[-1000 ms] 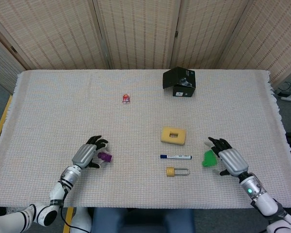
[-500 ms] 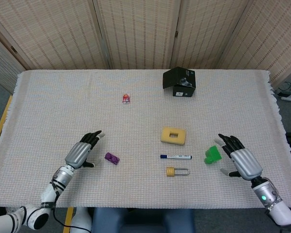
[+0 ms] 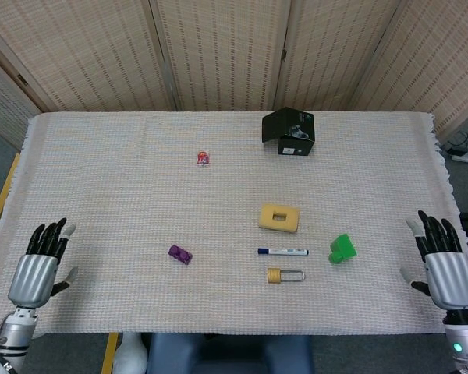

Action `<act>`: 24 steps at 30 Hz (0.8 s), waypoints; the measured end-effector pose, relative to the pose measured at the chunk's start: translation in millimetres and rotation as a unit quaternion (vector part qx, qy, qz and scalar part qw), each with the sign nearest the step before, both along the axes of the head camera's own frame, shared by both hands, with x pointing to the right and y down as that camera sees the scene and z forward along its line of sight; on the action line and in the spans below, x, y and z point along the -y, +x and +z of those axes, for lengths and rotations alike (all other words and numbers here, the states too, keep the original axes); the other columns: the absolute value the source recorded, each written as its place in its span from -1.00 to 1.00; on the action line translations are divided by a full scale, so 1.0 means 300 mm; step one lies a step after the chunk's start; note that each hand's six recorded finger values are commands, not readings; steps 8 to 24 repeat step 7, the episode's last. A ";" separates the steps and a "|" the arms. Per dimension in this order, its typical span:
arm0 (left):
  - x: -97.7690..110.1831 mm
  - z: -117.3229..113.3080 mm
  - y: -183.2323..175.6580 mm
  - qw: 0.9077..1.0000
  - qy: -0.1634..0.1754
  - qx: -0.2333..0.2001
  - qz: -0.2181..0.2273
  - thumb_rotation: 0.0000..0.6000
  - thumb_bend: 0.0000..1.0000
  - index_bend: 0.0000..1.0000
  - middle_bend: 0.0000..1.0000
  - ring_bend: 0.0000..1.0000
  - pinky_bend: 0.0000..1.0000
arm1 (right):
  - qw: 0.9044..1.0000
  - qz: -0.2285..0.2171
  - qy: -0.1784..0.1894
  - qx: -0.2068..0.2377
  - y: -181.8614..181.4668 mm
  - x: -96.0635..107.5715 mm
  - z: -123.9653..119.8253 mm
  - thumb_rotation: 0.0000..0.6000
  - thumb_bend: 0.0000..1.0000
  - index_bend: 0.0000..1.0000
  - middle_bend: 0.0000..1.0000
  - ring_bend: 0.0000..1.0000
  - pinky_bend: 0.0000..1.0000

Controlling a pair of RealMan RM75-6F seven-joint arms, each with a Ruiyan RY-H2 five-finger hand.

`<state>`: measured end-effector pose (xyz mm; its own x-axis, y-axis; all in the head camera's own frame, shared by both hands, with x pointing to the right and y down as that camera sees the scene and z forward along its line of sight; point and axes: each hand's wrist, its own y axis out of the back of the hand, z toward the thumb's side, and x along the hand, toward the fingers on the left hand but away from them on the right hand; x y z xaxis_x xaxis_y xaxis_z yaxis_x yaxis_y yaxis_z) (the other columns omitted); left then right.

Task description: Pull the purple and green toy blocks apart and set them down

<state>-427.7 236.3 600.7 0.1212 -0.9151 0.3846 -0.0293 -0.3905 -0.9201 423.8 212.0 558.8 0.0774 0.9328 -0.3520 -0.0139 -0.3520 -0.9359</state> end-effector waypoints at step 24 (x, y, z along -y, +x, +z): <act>-0.019 -0.046 -0.037 0.999 -0.008 0.050 0.014 1.00 -0.29 -1.00 -1.00 -1.00 -1.00 | 1.000 -0.014 -0.024 0.001 -0.031 -0.020 0.026 1.00 -0.50 -1.00 -1.00 -1.00 -1.00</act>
